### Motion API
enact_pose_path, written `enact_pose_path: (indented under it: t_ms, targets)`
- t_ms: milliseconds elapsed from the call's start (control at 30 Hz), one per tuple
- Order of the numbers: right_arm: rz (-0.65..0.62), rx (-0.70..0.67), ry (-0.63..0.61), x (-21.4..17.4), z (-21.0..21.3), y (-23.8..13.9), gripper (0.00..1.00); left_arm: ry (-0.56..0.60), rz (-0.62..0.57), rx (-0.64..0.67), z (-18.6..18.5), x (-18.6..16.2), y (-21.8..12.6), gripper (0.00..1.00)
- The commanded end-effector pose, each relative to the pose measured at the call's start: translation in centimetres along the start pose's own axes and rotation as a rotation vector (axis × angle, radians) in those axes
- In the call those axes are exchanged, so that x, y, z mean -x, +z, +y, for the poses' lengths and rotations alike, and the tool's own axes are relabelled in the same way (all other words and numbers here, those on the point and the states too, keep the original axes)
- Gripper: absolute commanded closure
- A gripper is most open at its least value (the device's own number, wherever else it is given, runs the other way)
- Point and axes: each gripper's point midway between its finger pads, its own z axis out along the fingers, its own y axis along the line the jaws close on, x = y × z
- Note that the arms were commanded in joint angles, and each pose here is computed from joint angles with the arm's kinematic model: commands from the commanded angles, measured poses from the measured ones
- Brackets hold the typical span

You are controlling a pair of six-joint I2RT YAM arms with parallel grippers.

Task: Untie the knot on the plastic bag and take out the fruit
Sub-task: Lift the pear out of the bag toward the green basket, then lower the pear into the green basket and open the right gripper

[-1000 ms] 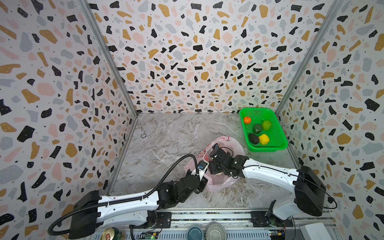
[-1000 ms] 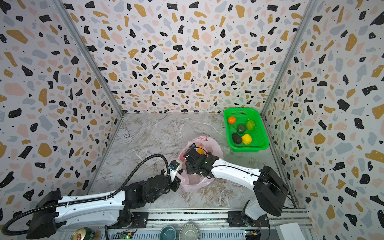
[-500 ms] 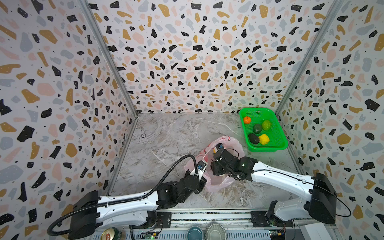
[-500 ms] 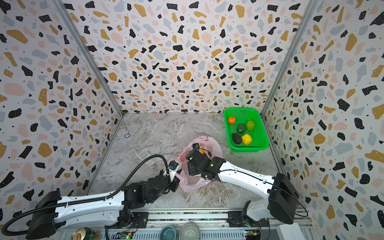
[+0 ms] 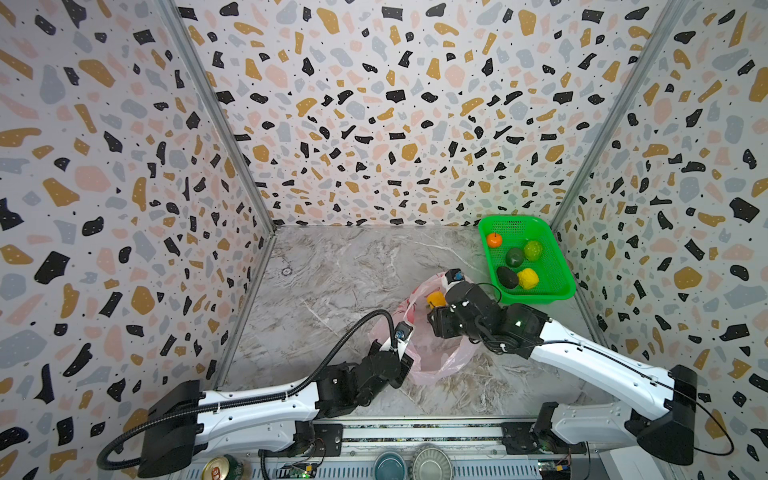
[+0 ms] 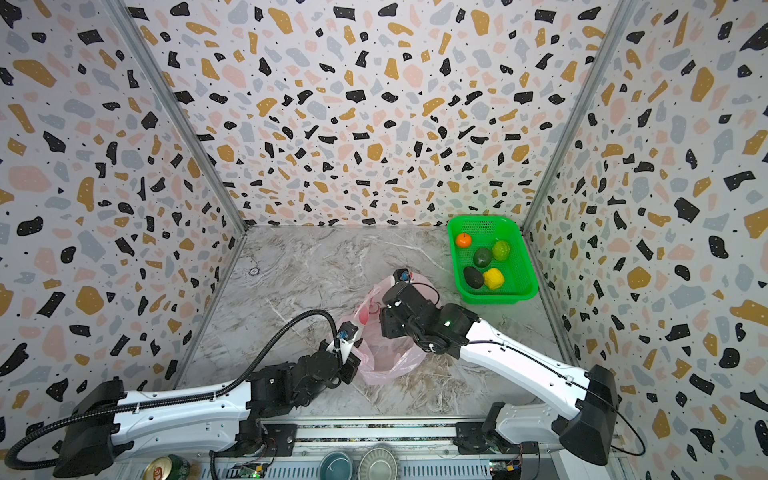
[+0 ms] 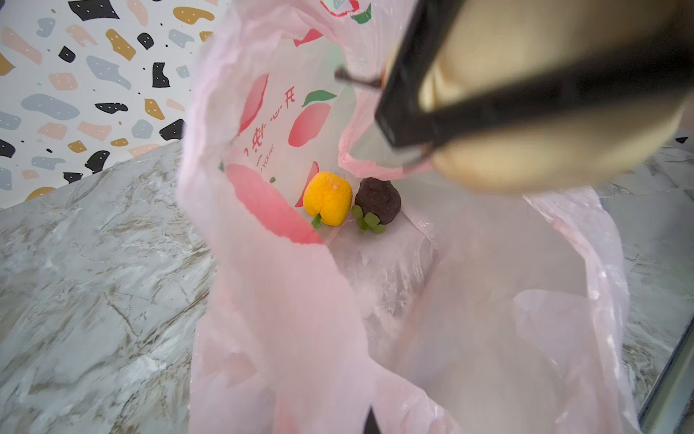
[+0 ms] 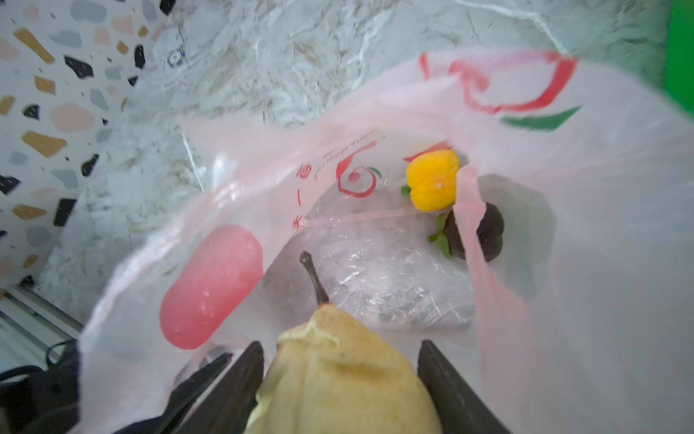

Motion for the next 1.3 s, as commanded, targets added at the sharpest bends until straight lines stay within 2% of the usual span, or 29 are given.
enact_pose_path:
  t_ms: [0, 167, 367, 633, 833, 1000, 1267]
  targets:
    - [-0.074, -0.028, 0.019, 3.1, -2.2, -2.4, 0.40, -0.019, -0.027, 0.005, -0.1, 1.1, -0.1, 1.00]
    - [-0.149, -0.131, 0.053, 6.9, -8.3, -2.6, 0.40, -0.022, -0.031, 0.000, -0.1, 1.3, -0.1, 1.00]
    - [-0.250, -0.268, 0.168, 10.9, -18.5, -1.5, 0.40, -0.019, -0.032, -0.006, -0.3, 1.5, -0.1, 1.00]
    - [-0.291, -0.398, 0.251, 15.0, -29.0, 3.8, 0.40, -0.013, -0.029, -0.021, -0.6, 1.6, -0.2, 1.00]
    - [-0.278, -0.433, 0.273, 17.2, -32.9, 9.0, 0.40, -0.015, -0.032, -0.013, -0.4, 1.7, -0.3, 1.00]
    - [-0.236, -0.451, 0.301, 17.5, -35.1, 12.9, 0.39, -0.017, -0.026, -0.020, -0.5, 1.6, -0.3, 1.00]
    - [-0.208, -0.460, 0.336, 17.4, -36.2, 15.1, 0.20, -0.013, -0.030, -0.016, -0.4, 1.7, -0.3, 1.00]
